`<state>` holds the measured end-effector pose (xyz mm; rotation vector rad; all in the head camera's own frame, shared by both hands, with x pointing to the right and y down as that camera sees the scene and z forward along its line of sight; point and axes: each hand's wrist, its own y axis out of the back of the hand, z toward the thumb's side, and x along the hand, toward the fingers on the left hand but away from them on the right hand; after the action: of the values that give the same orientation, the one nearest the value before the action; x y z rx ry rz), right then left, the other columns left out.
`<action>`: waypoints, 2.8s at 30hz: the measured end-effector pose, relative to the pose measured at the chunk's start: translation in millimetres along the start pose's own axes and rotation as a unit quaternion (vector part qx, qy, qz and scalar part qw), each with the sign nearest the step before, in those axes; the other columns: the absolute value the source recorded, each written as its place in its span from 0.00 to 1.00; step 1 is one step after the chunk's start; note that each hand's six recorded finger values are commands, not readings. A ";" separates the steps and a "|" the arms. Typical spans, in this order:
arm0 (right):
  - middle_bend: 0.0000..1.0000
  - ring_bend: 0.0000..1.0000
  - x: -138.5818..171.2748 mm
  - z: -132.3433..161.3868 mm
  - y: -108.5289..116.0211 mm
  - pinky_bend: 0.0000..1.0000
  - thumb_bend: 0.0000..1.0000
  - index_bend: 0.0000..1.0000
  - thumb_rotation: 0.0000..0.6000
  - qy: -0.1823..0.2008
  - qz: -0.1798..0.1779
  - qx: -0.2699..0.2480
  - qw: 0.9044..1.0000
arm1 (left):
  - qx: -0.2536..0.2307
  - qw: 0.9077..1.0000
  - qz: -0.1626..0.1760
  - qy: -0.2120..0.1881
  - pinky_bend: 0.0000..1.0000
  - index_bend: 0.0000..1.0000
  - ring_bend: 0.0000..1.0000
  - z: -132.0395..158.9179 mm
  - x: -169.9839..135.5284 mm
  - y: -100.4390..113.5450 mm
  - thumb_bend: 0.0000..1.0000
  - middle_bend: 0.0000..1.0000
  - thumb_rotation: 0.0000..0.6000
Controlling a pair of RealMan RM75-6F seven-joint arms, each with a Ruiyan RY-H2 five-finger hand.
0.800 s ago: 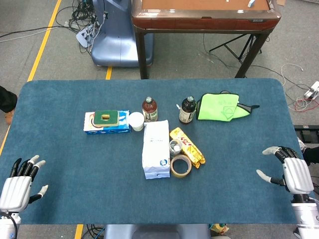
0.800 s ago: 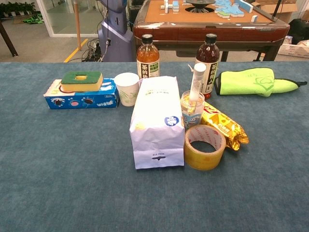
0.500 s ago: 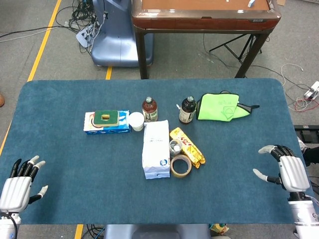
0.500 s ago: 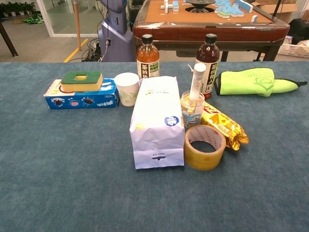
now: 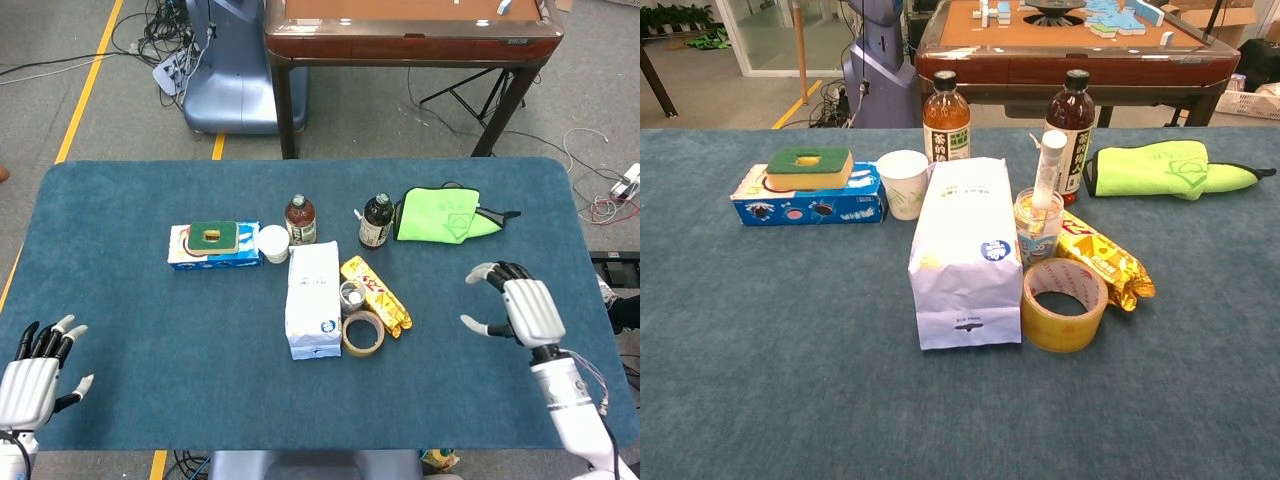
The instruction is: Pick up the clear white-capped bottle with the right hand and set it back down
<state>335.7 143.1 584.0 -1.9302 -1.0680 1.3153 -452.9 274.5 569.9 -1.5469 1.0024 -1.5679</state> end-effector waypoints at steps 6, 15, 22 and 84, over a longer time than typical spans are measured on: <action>0.32 0.23 -32.3 37.9 -18.9 0.20 0.25 0.42 1.00 0.038 0.031 -0.011 0.999 | 0.000 1.000 0.002 0.008 0.00 0.19 0.11 -6.9 -3.2 2.2 0.27 0.10 1.00; 0.32 0.23 -60.3 82.7 -55.4 0.20 0.25 0.43 1.00 0.083 0.077 -0.021 0.993 | 0.000 1.000 0.000 0.018 0.00 0.19 0.11 -14.3 -6.6 0.6 0.27 0.10 1.00; 0.32 0.23 -73.4 96.5 -78.5 0.20 0.27 0.45 1.00 0.091 0.095 -0.023 0.991 | 0.000 1.000 -0.001 0.018 0.00 0.19 0.11 -14.7 -6.9 -0.9 0.27 0.10 1.00; 0.42 0.26 -101.1 111.9 -103.8 0.20 0.52 0.62 1.00 0.101 0.079 -0.074 0.989 | 0.005 1.000 -0.006 0.030 0.00 0.19 0.11 -24.9 -8.6 -4.2 0.27 0.10 1.00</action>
<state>180.2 112.8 675.7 -2.2446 -0.9527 1.1184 -477.3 285.2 570.2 -1.5105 1.0188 -1.6347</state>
